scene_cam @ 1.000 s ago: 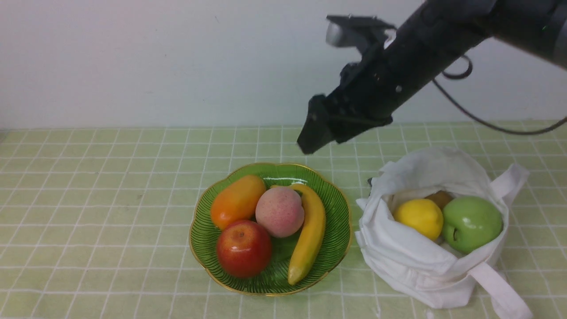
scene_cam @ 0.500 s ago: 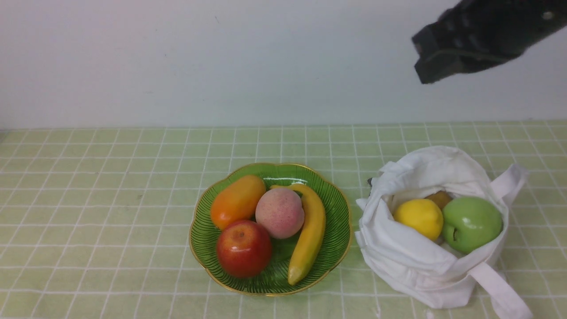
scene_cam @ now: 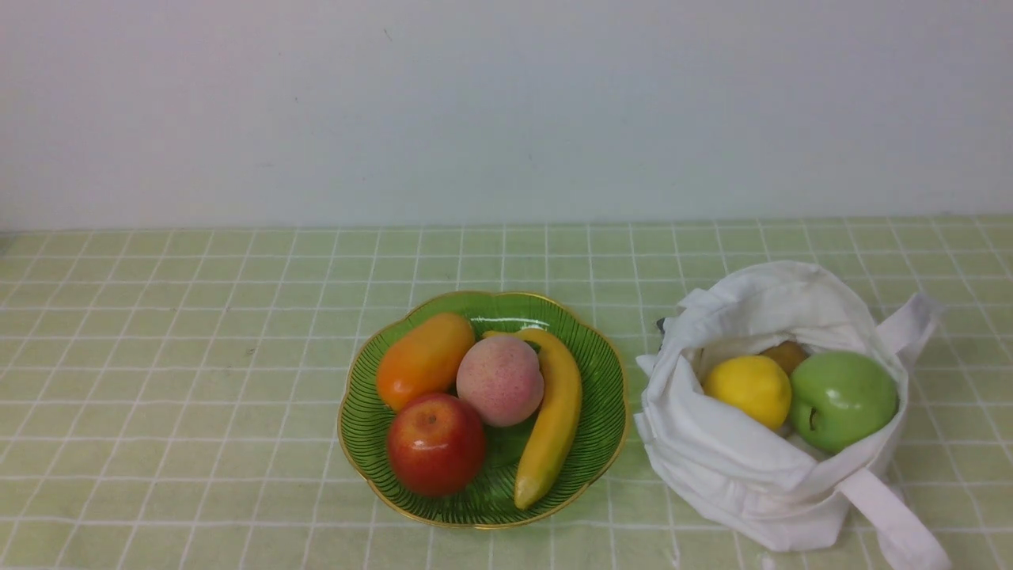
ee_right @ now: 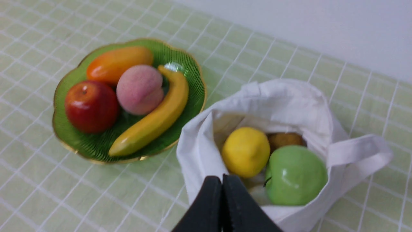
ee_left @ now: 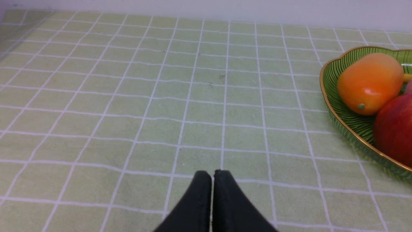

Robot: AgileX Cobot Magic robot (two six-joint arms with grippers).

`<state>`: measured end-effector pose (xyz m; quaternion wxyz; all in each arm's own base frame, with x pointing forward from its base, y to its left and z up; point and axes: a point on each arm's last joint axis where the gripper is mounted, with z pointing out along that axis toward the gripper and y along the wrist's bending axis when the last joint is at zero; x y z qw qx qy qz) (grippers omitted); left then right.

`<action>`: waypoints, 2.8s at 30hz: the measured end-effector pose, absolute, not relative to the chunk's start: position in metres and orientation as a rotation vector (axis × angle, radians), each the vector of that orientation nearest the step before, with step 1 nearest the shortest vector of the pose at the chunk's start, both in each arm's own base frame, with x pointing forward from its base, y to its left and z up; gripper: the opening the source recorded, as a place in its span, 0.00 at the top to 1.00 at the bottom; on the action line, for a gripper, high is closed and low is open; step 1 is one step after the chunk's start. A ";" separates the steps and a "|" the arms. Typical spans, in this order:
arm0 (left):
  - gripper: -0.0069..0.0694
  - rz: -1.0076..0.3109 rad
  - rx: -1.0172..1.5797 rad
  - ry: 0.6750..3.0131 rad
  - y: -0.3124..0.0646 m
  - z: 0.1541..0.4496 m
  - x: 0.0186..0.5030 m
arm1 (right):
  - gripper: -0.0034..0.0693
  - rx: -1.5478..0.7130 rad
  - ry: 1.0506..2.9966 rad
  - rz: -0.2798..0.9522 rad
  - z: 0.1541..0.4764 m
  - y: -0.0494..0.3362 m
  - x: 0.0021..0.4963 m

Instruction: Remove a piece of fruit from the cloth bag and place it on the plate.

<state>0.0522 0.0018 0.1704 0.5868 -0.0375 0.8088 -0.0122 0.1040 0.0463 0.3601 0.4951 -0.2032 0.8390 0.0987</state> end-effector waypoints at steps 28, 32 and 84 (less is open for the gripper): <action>0.92 -0.028 -0.088 1.885 0.002 0.170 0.052 | 0.97 -0.412 1.795 0.240 0.257 0.036 0.086; 0.92 -0.028 -0.088 1.885 0.002 0.170 0.052 | 0.97 -0.414 1.803 0.239 0.256 0.036 0.086; 0.92 -0.028 -0.088 1.885 0.002 0.170 0.052 | 0.97 0.001 1.764 0.035 0.181 0.002 0.055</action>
